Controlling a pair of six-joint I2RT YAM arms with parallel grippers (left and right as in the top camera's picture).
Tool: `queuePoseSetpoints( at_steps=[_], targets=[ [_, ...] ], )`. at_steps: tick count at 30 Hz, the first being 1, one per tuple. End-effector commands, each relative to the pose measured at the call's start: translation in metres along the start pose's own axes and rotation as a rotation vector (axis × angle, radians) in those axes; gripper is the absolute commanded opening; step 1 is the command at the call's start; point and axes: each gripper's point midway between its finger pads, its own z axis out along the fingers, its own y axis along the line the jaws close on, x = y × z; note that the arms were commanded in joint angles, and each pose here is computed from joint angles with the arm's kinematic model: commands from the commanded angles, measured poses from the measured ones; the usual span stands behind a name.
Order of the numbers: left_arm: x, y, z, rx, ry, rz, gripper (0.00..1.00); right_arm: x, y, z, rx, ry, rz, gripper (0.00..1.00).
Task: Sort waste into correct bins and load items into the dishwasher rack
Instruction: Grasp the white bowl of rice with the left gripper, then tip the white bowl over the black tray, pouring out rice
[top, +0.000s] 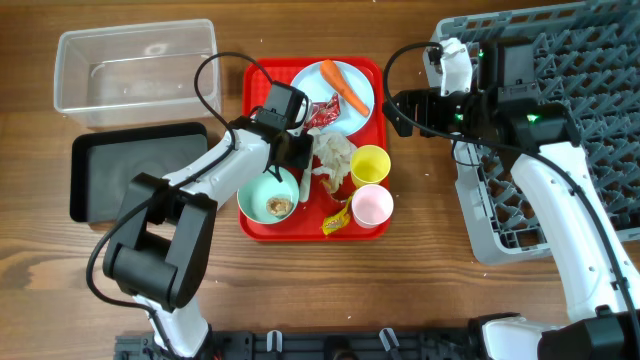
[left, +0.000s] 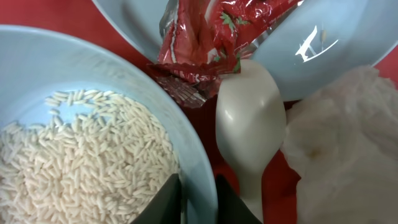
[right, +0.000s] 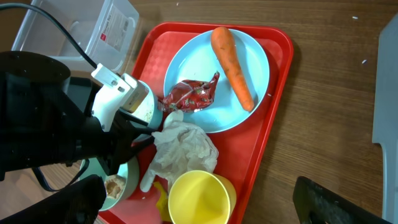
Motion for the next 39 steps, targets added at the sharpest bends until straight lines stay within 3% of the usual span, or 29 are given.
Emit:
queuePoseSetpoints(
  at_steps=[1,7,14,17,20,23,31,39],
  targets=[
    [-0.01,0.005,-0.002,-0.035,-0.028,0.002,0.05,-0.006,0.004,0.0,-0.011,-0.008,-0.005,0.99],
    [-0.026,0.007,-0.023,-0.06,-0.094,0.002,0.04,-0.006,0.0,0.0,0.007,-0.009,-0.004,0.99],
    [-0.052,0.039,-0.147,-0.084,-0.288,-0.361,0.04,-0.007,0.0,0.0,0.007,-0.012,-0.005,0.99],
    [-0.037,0.065,-0.193,-0.102,-0.322,-0.473,0.04,-0.008,0.001,0.0,0.006,-0.016,-0.008,0.99],
    [0.008,0.105,-0.209,-0.143,-0.207,-0.623,0.04,-0.008,0.001,0.0,0.007,-0.018,-0.01,0.99],
    [0.031,0.132,-0.203,-0.007,-0.129,-0.664,0.04,-0.012,0.001,0.0,0.006,-0.032,-0.019,0.99],
    [0.037,0.187,-0.185,0.38,-0.189,-0.7,0.04,-0.008,0.0,0.0,0.008,-0.016,-0.01,1.0],
    [0.023,0.206,-0.177,0.737,-0.376,-0.664,0.04,-0.008,0.0,0.0,0.007,-0.015,-0.007,0.99]
  ],
)
